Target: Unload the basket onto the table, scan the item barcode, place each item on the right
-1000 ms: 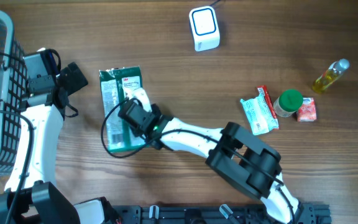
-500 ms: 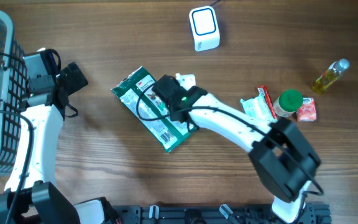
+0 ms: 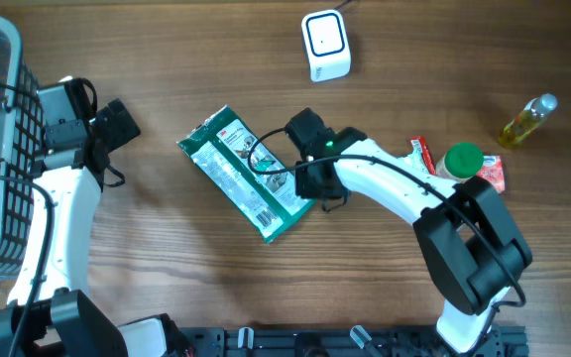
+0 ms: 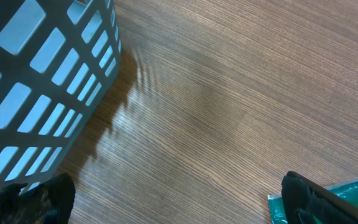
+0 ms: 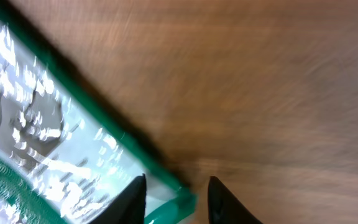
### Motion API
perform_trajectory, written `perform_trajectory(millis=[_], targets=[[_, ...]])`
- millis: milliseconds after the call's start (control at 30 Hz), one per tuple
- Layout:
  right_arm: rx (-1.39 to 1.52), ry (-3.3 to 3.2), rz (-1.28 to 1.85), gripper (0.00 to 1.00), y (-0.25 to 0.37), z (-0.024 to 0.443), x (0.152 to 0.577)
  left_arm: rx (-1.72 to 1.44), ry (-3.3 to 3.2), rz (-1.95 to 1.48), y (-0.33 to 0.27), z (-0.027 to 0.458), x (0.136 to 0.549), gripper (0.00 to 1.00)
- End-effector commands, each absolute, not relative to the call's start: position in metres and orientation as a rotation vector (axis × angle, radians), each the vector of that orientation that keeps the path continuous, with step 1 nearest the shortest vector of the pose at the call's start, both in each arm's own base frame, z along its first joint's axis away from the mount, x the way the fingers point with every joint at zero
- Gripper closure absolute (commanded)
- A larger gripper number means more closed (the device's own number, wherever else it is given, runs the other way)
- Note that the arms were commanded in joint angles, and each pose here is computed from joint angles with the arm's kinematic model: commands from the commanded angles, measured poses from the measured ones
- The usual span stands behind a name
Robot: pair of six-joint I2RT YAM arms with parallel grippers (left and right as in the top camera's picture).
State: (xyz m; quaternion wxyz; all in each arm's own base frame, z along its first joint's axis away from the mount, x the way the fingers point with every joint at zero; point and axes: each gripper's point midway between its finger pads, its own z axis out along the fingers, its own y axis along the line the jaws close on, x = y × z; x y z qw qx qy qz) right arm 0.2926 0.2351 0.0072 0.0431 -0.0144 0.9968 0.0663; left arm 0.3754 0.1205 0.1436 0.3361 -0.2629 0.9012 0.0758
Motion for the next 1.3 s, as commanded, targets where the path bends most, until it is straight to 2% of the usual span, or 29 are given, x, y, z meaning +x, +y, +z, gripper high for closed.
perform_trajectory(millis=[0, 133, 267, 367, 567, 667, 767, 967, 1267], targets=[[-0.062, 3.160, 0.380, 0.64, 0.260, -0.002, 0.261, -0.672, 2.329, 0.201, 0.123, 0.153, 0.377, 0.00], [-0.185, 3.199, 0.519, 0.63, 0.289, -0.001, 0.231, -0.672, 2.329, 0.201, 0.123, 0.153, 0.377, 0.00], [-0.278, 3.215, 0.516, 0.60, 0.309, -0.001, 0.204, -0.672, 2.329, 0.201, 0.123, 0.153, 0.377, 0.00], [-0.330, 3.206, 0.518, 0.63, 0.317, 0.013, 0.202, -0.672, 2.329, 0.201, 0.123, 0.153, 0.377, 0.00], [-0.380, 2.838, 0.664, 0.66, 0.364, 0.088, 0.278, -0.672, 2.329, 0.201, 0.123, 0.153, 0.377, 0.00], [-0.405, 2.588, 0.706, 0.66, 0.393, 0.099, 0.319, -0.672, 2.329, 0.201, 0.123, 0.153, 0.377, 0.00], [-0.447, 2.510, 0.692, 0.66, 0.408, 0.086, 0.333, -0.672, 2.329, 0.201, 0.123, 0.153, 0.377, 0.00], [-0.486, 2.551, 0.650, 0.62, 0.420, 0.017, 0.335, -0.672, 2.329, 0.201, 0.123, 0.153, 0.377, 0.00], [-0.449, 2.602, 0.133, 0.63, 0.348, 0.003, 0.345, -0.672, 2.329, 0.201, 0.123, 0.153, 0.377, 0.00]])
